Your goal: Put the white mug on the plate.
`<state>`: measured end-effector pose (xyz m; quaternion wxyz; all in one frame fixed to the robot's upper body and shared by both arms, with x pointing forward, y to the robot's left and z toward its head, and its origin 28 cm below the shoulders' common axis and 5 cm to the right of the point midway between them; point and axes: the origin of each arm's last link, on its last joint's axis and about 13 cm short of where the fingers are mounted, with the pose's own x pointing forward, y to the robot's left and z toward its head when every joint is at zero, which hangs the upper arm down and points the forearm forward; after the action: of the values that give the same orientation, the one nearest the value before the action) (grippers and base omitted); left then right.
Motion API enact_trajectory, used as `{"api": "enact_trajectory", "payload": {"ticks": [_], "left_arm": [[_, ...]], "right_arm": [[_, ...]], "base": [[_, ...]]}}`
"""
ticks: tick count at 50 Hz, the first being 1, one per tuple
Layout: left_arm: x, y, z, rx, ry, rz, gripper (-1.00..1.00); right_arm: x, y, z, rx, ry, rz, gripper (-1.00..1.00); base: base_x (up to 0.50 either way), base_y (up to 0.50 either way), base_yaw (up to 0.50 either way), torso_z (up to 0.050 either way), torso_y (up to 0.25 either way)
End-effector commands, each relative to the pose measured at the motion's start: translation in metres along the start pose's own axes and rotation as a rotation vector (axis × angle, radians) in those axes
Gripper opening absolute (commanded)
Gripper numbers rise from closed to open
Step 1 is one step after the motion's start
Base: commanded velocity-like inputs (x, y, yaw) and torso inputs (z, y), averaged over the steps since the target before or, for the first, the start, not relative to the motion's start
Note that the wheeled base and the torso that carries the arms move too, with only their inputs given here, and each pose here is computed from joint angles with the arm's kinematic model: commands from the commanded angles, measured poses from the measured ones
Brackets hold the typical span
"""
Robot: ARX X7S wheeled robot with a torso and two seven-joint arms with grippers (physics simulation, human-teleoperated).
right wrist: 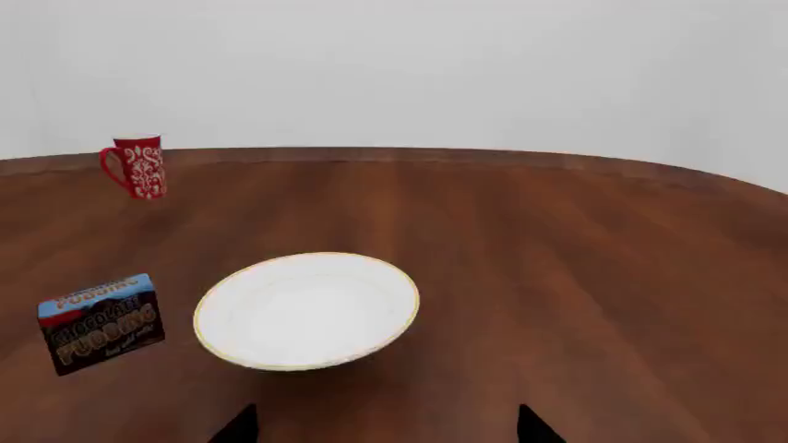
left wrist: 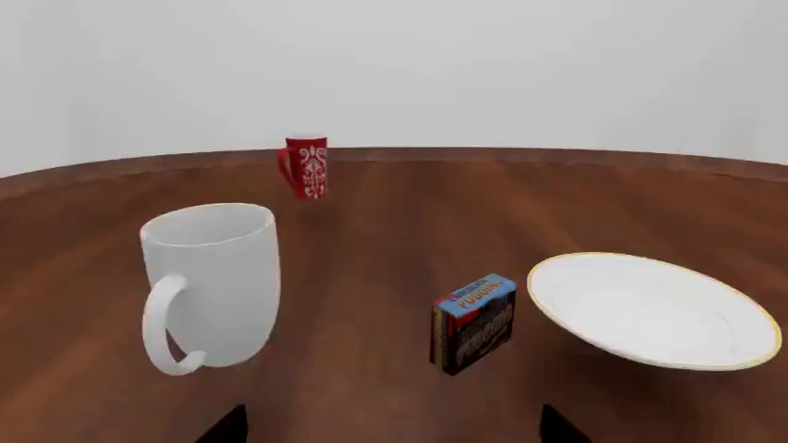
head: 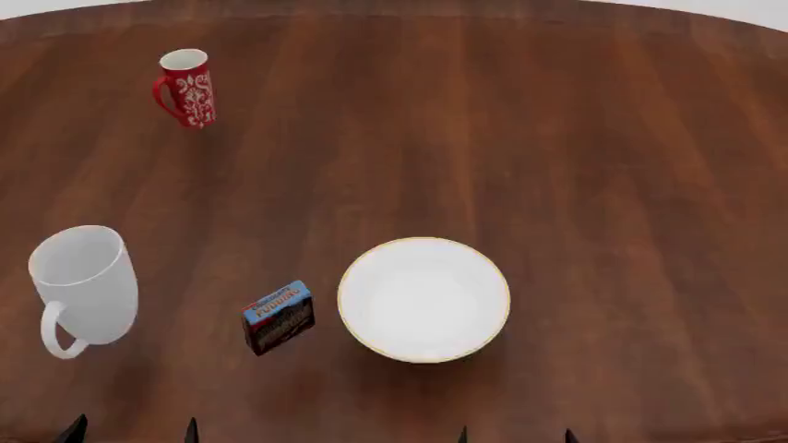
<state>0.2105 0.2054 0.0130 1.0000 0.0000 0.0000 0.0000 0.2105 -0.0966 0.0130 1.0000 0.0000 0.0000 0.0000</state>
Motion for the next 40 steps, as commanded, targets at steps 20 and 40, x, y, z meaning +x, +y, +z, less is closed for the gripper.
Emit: {"api": "enact_trajectory", "payload": {"ticks": [20,40], "left_arm": [[0.014,0.013,0.086,0.02,-0.06,0.055,1.0],[0.034,0.034,0.189,-0.053,-0.084,0.07,1.0]], "right_arm": [[-0.021,-0.021,0.123,-0.164,-0.073,-0.053,1.0],[-0.026,-0.041,0.22,-0.186,-0.07,-0.071,1.0]], "base": [[0.0,0.0,0.0,0.0,0.0],[0.0,0.0,0.0,0.0,0.0]]}}
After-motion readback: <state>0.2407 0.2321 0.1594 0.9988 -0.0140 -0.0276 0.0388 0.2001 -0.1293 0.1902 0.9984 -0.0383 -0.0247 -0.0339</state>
